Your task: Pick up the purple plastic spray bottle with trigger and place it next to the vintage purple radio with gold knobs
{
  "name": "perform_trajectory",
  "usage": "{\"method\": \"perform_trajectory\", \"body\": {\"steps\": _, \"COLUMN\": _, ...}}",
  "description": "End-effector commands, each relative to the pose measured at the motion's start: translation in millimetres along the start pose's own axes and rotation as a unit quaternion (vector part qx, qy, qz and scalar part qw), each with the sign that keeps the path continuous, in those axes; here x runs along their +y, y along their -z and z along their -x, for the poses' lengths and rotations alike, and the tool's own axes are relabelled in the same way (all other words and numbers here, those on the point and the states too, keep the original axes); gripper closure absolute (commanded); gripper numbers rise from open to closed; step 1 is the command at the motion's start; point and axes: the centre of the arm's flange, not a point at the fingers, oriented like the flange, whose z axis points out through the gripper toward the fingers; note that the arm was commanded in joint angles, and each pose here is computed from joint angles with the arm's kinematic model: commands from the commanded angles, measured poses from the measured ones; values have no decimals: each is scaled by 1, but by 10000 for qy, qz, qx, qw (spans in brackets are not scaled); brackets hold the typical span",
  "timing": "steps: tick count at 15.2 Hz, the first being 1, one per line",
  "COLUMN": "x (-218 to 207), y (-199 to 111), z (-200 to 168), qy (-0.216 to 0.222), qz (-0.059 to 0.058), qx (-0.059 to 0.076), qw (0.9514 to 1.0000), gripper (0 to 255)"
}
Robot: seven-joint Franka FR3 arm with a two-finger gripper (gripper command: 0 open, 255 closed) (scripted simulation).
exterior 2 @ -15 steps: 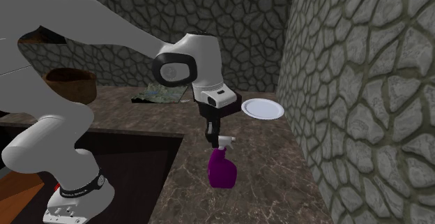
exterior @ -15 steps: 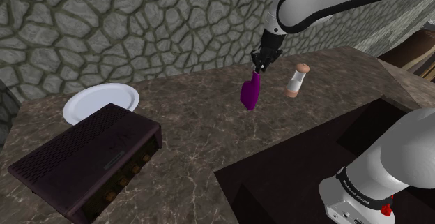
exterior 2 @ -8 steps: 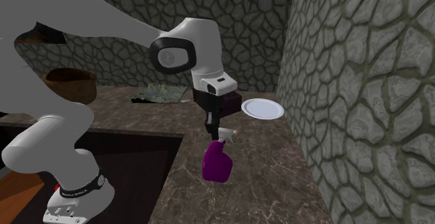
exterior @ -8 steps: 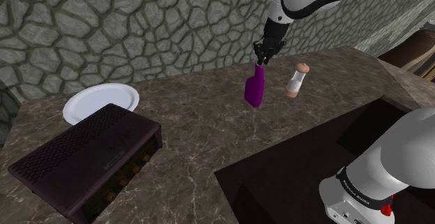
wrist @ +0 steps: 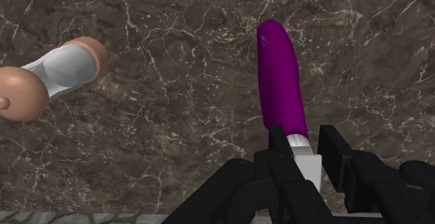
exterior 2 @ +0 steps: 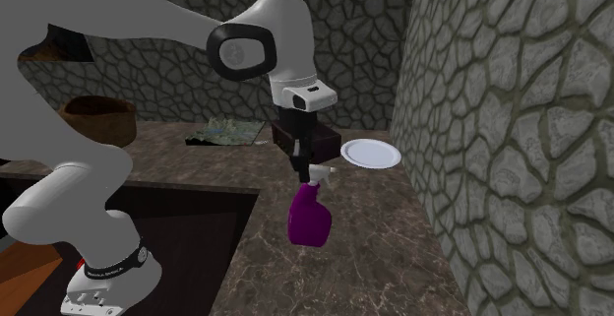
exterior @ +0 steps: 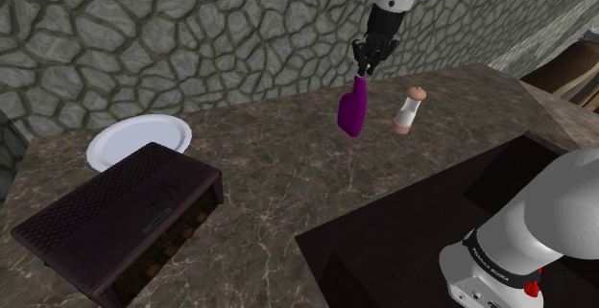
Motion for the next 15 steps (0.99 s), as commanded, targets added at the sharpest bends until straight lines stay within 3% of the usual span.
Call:
{"method": "perform_trajectory", "body": {"steps": 1, "x": 0, "y": 10, "z": 0, "qy": 0, "qz": 0, "qx": -1, "qw": 10000, "gripper": 255}}
{"method": "perform_trajectory", "body": {"steps": 15, "x": 2, "y": 84, "z": -7, "qy": 0, "qz": 0, "qx": -1, "qw": 10000, "gripper": 255}}
